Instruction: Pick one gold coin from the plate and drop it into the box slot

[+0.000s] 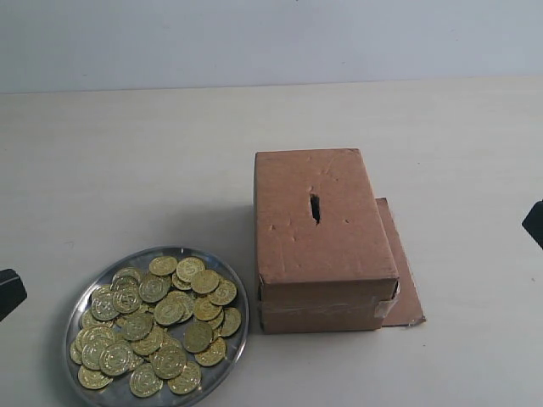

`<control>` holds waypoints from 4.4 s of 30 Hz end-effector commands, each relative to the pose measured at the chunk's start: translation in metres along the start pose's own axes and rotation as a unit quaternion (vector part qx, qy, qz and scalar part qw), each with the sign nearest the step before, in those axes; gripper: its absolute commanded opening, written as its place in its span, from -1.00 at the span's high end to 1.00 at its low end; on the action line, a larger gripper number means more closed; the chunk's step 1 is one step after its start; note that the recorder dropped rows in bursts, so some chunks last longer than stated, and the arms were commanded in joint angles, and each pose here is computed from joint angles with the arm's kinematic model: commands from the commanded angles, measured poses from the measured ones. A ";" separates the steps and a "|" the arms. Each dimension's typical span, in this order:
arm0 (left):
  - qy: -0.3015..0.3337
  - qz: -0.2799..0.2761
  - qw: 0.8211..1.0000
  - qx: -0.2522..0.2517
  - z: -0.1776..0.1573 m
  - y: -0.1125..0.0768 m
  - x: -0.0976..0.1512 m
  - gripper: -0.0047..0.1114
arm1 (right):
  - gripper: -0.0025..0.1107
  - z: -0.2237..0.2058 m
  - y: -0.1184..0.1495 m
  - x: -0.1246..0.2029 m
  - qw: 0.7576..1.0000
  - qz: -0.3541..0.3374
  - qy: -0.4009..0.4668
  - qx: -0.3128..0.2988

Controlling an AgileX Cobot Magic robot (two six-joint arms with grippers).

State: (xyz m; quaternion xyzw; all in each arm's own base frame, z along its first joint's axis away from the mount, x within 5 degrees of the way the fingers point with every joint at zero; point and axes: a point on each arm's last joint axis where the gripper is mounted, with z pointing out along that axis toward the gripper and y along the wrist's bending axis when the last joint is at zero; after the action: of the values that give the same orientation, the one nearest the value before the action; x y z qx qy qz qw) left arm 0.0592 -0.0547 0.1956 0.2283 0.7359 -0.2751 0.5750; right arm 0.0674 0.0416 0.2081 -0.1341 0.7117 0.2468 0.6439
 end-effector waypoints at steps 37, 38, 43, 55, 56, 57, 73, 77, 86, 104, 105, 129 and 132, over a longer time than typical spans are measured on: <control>0.000 0.000 1.000 0.003 0.000 0.000 0.001 0.90 | 0.96 -0.030 -0.030 0.017 0.967 -0.055 0.051 0.244; 0.000 0.000 1.000 0.003 0.000 0.000 0.001 0.90 | 0.96 -0.030 -0.030 0.018 0.967 -0.055 0.052 0.244; 0.000 0.000 1.000 0.003 0.000 0.000 0.001 0.90 | 0.96 -0.030 -0.030 0.018 0.967 -0.055 0.052 0.244; 0.000 0.000 1.000 0.003 0.000 0.000 0.001 0.90 | 0.96 -0.030 -0.030 0.018 0.966 -0.072 0.057 0.241; 0.000 0.000 1.000 0.003 0.000 0.000 0.001 0.90 | 0.96 -0.030 -0.029 0.018 0.967 -0.074 0.058 0.238; 0.000 0.000 1.000 0.003 0.000 0.000 0.001 0.90 | 0.96 -0.030 -0.029 0.018 0.967 -0.077 0.059 0.237; 0.000 0.000 1.000 0.003 0.000 0.000 0.001 0.90 | 0.96 -0.031 -0.031 0.019 0.962 -0.059 0.062 0.258; 0.000 0.000 1.000 0.003 0.000 0.000 0.001 0.90 | 0.96 -0.031 -0.031 0.019 0.962 -0.059 0.062 0.258; 0.000 0.000 1.000 0.003 0.000 0.000 0.001 0.90 | 0.96 -0.031 -0.031 0.019 0.962 -0.059 0.061 0.258; 0.000 0.000 1.000 0.003 0.000 0.000 0.001 0.90 | 0.96 -0.031 -0.031 0.019 0.962 -0.059 0.061 0.258; 0.000 0.000 1.000 0.003 0.000 0.000 0.001 0.90 | 0.96 -0.031 -0.031 0.019 0.962 -0.059 0.061 0.258; -0.074 0.028 0.963 -0.257 -0.030 0.025 -0.001 0.90 | 0.96 -0.031 -0.031 0.019 0.963 -0.058 0.060 0.257; -0.074 0.028 0.963 -0.256 -0.029 0.025 -0.001 0.90 | 0.96 -0.031 -0.031 0.019 0.963 -0.058 0.060 0.257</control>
State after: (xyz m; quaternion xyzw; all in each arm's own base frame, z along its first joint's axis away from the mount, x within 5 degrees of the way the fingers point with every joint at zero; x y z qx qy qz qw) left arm 0.0546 -0.0165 0.1994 0.0707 0.7301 -0.0787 0.6751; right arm 0.0544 0.0023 0.1859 -0.0207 0.7833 0.0108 0.6212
